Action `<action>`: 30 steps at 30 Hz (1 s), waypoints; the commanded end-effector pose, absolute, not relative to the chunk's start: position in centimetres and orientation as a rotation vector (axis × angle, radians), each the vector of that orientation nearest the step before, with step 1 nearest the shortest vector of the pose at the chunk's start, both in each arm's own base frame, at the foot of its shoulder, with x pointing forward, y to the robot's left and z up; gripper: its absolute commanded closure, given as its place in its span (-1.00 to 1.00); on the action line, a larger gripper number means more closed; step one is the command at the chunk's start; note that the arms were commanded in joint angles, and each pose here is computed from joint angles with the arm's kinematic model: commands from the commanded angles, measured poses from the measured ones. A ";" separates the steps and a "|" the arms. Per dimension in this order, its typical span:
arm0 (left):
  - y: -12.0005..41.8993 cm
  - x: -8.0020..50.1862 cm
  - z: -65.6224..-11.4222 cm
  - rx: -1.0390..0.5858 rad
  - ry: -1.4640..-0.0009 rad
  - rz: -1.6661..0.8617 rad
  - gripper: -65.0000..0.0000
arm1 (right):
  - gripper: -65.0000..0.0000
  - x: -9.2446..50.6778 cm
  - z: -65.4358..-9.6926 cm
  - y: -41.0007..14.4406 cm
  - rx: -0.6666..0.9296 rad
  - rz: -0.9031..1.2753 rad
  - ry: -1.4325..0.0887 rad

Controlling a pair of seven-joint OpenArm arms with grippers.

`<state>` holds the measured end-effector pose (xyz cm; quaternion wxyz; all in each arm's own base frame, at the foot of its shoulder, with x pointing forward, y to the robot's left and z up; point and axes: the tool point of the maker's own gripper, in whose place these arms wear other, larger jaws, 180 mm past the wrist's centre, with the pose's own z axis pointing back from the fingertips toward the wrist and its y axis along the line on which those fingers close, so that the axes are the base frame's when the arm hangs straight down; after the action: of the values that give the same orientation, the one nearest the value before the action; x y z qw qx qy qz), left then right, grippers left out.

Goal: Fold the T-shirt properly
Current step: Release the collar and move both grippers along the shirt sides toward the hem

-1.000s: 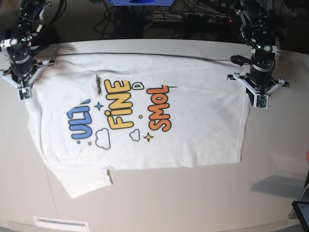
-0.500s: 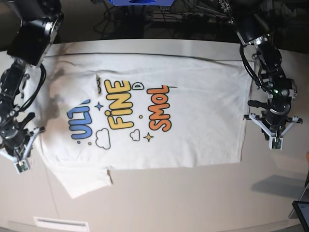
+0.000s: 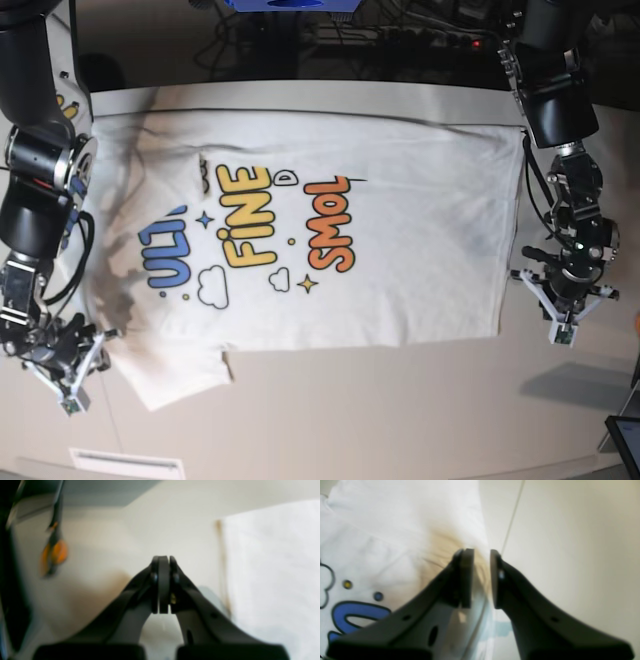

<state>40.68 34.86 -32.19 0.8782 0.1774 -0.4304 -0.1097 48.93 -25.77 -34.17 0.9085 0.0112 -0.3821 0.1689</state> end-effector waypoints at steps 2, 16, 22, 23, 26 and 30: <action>36.2 41.3 -31.0 0.408 -0.918 -0.219 1.00 | 0.14 51.0 -31.4 -26.2 0.037 0.323 -0.883; 36.5 41.1 -31.9 0.387 -0.926 -0.214 1.00 | -0.73 50.0 -32.0 -31.5 0.273 -0.029 -0.905; 36.0 41.3 -31.7 0.381 -0.939 -0.215 1.00 | -0.73 48.8 -34.3 -30.6 0.301 -0.042 -0.851; 35.9 41.3 -31.7 0.381 -0.938 -0.216 1.00 | -0.73 48.7 -34.8 -30.0 0.311 -0.039 -0.842; 36.0 41.3 -31.7 0.381 -0.937 -0.216 1.00 | -0.73 48.5 -35.5 -29.5 0.318 -0.041 -0.847; 36.4 40.7 -32.2 0.388 -0.921 -0.219 1.00 | -0.73 47.7 -37.0 -30.3 0.284 -0.080 -0.841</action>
<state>39.76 35.59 -34.44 0.8868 0.1729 -0.4154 -0.1056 45.86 -28.84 -39.86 0.9185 0.1432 -0.3668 -0.0348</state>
